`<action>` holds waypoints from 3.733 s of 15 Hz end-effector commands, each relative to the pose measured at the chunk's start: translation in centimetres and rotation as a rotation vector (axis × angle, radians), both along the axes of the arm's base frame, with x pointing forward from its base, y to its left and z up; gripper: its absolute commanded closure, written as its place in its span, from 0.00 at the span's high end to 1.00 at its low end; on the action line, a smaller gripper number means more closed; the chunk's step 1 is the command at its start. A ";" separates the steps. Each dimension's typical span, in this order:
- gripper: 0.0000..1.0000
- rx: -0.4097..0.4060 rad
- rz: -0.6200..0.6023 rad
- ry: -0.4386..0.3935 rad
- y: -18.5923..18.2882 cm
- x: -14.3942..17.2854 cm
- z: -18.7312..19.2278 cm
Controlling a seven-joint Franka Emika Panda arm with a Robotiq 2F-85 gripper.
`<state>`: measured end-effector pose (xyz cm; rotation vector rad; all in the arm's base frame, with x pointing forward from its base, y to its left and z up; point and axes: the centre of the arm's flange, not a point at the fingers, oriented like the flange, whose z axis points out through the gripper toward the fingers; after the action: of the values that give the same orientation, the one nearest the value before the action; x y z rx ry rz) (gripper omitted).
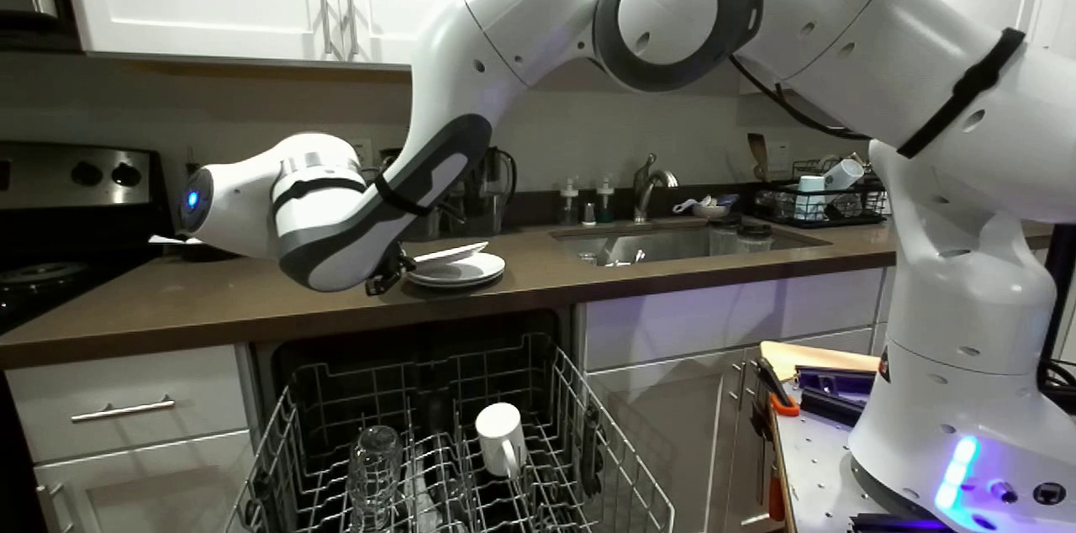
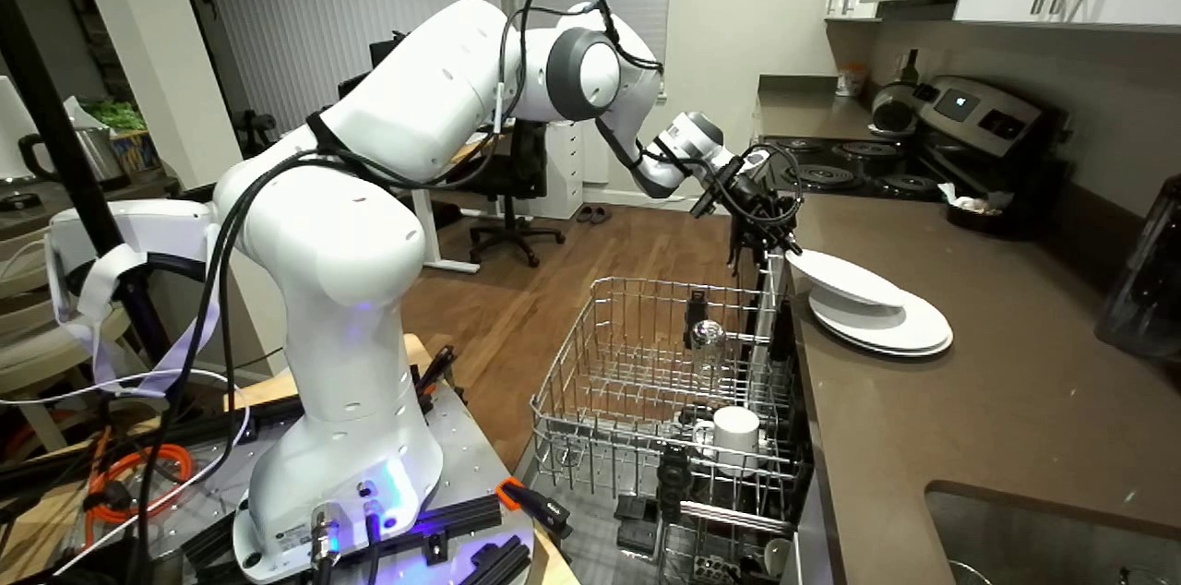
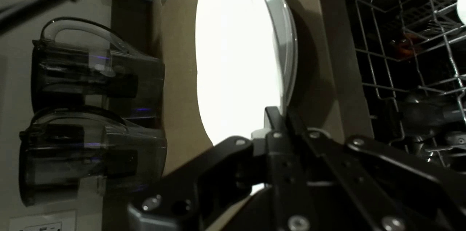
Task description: Put one plate inside the dishwasher
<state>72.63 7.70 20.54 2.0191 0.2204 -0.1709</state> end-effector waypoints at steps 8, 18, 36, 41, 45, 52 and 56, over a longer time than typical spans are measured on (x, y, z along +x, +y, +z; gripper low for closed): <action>0.01 -0.115 -0.142 -0.012 5.3 -2.6 0.5; 0.01 -0.022 -0.156 0.017 9.0 -4.2 2.0; 0.01 0.201 -0.032 0.113 12.9 -6.0 4.9; 0.01 0.301 0.003 0.109 12.6 -7.3 5.3; 0.01 0.366 0.063 0.063 12.9 -9.1 5.8; 0.01 0.468 0.183 -0.035 14.0 -13.1 7.0; 0.05 0.461 0.179 -0.006 15.0 -11.3 5.6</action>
<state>61.36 22.74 26.16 2.4404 0.4690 0.0023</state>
